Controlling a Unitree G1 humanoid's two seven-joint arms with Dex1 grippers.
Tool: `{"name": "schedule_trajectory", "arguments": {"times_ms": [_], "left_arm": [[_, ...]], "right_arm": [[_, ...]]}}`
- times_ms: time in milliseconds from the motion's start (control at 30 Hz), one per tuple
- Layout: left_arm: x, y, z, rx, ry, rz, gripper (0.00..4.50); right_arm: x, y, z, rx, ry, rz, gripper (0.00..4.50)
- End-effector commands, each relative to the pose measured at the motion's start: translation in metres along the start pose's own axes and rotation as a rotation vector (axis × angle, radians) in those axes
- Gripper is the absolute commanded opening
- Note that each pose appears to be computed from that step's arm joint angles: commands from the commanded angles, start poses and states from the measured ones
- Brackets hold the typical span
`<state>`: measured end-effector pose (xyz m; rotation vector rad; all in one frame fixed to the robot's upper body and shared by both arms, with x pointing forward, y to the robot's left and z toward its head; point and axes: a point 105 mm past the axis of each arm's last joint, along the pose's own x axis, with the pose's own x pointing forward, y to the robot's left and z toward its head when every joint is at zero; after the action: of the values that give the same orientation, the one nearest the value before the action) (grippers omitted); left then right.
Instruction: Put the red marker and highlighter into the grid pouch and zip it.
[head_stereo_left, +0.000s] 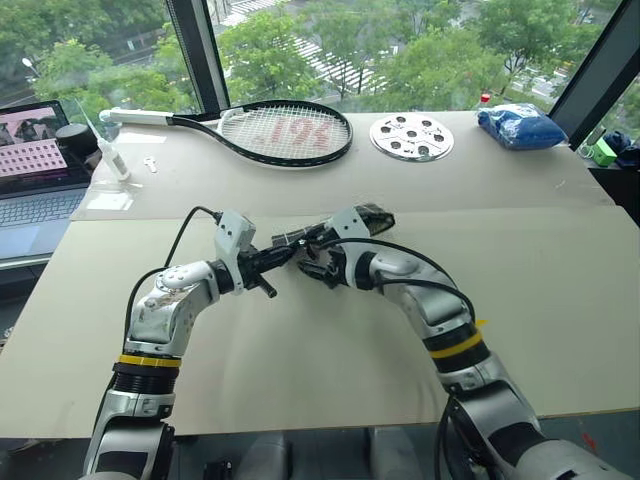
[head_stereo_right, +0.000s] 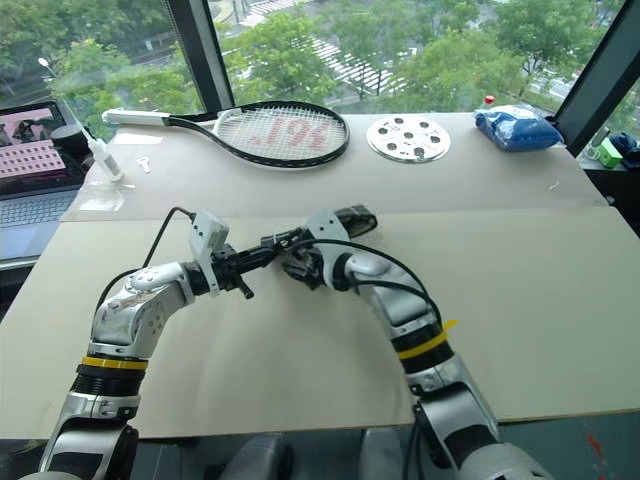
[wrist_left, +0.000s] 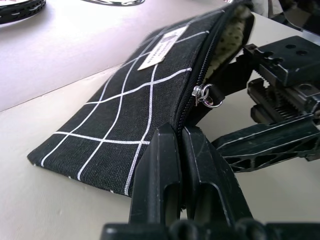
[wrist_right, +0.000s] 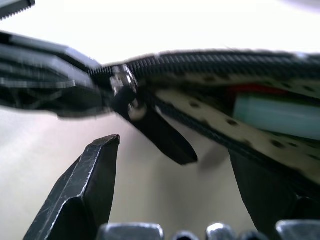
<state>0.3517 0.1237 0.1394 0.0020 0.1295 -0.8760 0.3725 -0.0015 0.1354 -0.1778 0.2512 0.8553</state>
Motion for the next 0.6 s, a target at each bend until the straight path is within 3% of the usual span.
{"name": "schedule_trajectory", "arguments": {"times_ms": [33,233,367,600], "left_arm": [[-0.002,-0.005,0.013,0.034,-0.041,-0.009,0.00],[-0.005,-0.003,0.011,0.029,-0.042,0.005,0.00],[-0.005,-0.003,0.010,0.027,-0.040,0.008,0.00],[-0.004,-0.001,0.010,0.028,-0.039,0.013,0.00]], "right_arm": [[0.000,0.001,0.021,-0.042,-0.065,0.015,3.51],[-0.005,-0.001,0.022,-0.056,-0.070,0.036,1.35],[-0.009,-0.002,0.021,-0.053,-0.070,0.045,0.14],[-0.025,-0.015,0.014,-0.045,-0.059,0.024,0.06]]}}
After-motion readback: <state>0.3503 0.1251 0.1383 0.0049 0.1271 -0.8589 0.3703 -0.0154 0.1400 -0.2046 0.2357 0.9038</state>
